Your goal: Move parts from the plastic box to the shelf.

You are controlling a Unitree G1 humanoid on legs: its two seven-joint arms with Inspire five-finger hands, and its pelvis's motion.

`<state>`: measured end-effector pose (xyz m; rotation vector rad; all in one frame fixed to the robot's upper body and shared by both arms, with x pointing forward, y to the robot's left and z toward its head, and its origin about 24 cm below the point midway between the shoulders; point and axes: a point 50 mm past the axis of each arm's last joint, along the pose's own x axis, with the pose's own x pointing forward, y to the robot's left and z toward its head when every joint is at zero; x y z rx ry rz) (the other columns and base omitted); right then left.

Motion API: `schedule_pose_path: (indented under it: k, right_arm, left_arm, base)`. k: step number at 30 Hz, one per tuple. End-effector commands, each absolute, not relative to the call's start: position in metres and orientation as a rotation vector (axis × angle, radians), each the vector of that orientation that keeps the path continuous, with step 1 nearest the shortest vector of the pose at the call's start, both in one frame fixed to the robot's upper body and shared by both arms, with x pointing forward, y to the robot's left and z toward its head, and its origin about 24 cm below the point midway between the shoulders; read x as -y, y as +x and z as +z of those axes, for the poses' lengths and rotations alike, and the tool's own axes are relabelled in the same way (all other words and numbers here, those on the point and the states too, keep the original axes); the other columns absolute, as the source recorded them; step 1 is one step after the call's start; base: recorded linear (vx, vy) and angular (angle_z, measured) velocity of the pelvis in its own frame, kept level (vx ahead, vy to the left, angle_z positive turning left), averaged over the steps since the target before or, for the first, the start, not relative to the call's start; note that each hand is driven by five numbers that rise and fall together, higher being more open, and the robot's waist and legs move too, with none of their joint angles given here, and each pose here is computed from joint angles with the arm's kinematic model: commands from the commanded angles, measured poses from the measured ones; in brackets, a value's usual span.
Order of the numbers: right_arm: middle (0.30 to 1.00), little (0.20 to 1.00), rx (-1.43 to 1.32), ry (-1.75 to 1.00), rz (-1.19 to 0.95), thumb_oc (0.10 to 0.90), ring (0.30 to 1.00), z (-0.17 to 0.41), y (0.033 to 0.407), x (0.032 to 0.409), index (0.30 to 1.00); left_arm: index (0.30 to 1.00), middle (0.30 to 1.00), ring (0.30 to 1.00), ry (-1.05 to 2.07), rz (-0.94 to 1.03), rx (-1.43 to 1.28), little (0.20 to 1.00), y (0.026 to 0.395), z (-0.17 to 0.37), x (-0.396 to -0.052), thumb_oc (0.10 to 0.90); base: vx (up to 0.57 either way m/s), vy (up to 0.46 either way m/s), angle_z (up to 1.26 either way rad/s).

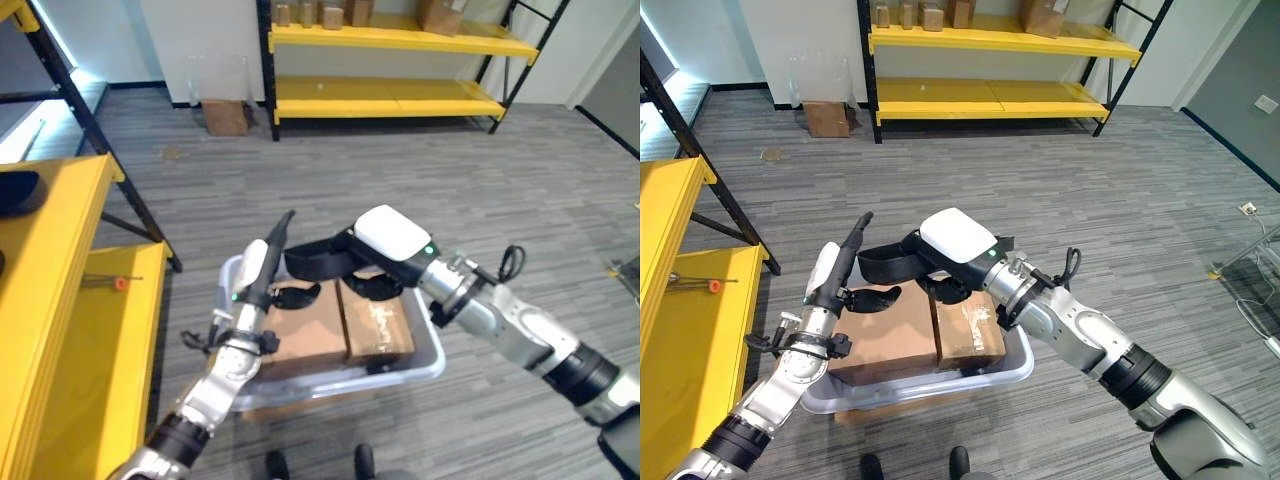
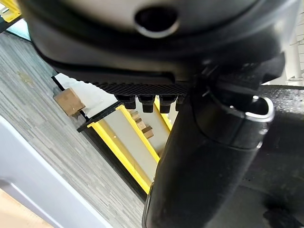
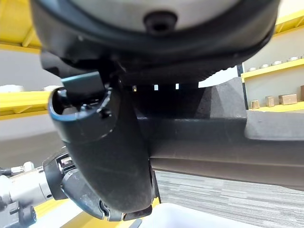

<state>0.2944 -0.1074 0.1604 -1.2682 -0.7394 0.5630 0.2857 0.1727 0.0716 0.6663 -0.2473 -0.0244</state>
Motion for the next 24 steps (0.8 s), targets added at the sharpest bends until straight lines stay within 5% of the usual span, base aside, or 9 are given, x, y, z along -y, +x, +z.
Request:
schedule_pose_path:
  k: [1, 7, 8, 9, 10, 24]
  right_arm:
    - [0.300, 0.300, 0.984, -1.175, 0.532, 0.400, 0.300, 0.2107, 0.2944, 0.0797, 0.300]
    - [0.300, 0.300, 1.002, -1.171, 0.577, 0.400, 0.300, 0.2111, 0.2906, 0.0726, 0.300]
    - [0.300, 0.300, 1.003, -1.171, 0.581, 0.400, 0.300, 0.2111, 0.2903, 0.0719, 0.300]
    - [0.300, 0.300, 1.003, -1.170, 0.583, 0.400, 0.300, 0.2111, 0.2903, 0.0716, 0.300]
    - [0.300, 0.300, 1.003, -1.171, 0.585, 0.400, 0.300, 0.2109, 0.2902, 0.0715, 0.300]
    - [0.300, 0.300, 1.006, -1.168, 0.589, 0.400, 0.300, 0.2105, 0.2900, 0.0707, 0.300]
  left_arm:
    - [1.000, 1.000, 1.000, 0.690, -0.077, 0.470, 1.000, 0.3078, 0.1104, -0.1443, 0.900]
    - [1.000, 1.000, 1.000, 0.696, -0.089, 0.469, 1.000, 0.3091, 0.1093, -0.1413, 0.900]
    - [0.577, 0.577, 0.577, 0.699, -0.093, 0.466, 0.577, 0.3092, 0.1087, -0.1409, 0.598]
    - [0.382, 0.382, 0.382, 0.704, -0.094, 0.468, 0.382, 0.3097, 0.1090, -0.1407, 0.459]
    - [0.300, 0.300, 0.300, 0.707, -0.098, 0.469, 0.300, 0.3096, 0.1090, -0.1402, 0.400]
    - [0.300, 0.300, 0.300, 0.743, -0.103, 0.488, 0.300, 0.3106, 0.1104, -0.1384, 0.400]
  base:
    - [0.00, 0.000, 0.00]
    - [0.01, 0.001, 0.03]
    - [0.01, -0.005, 0.04]
    - [0.01, -0.002, 0.04]
    - [0.00, 0.000, 0.00]
    - [0.00, 0.000, 0.00]
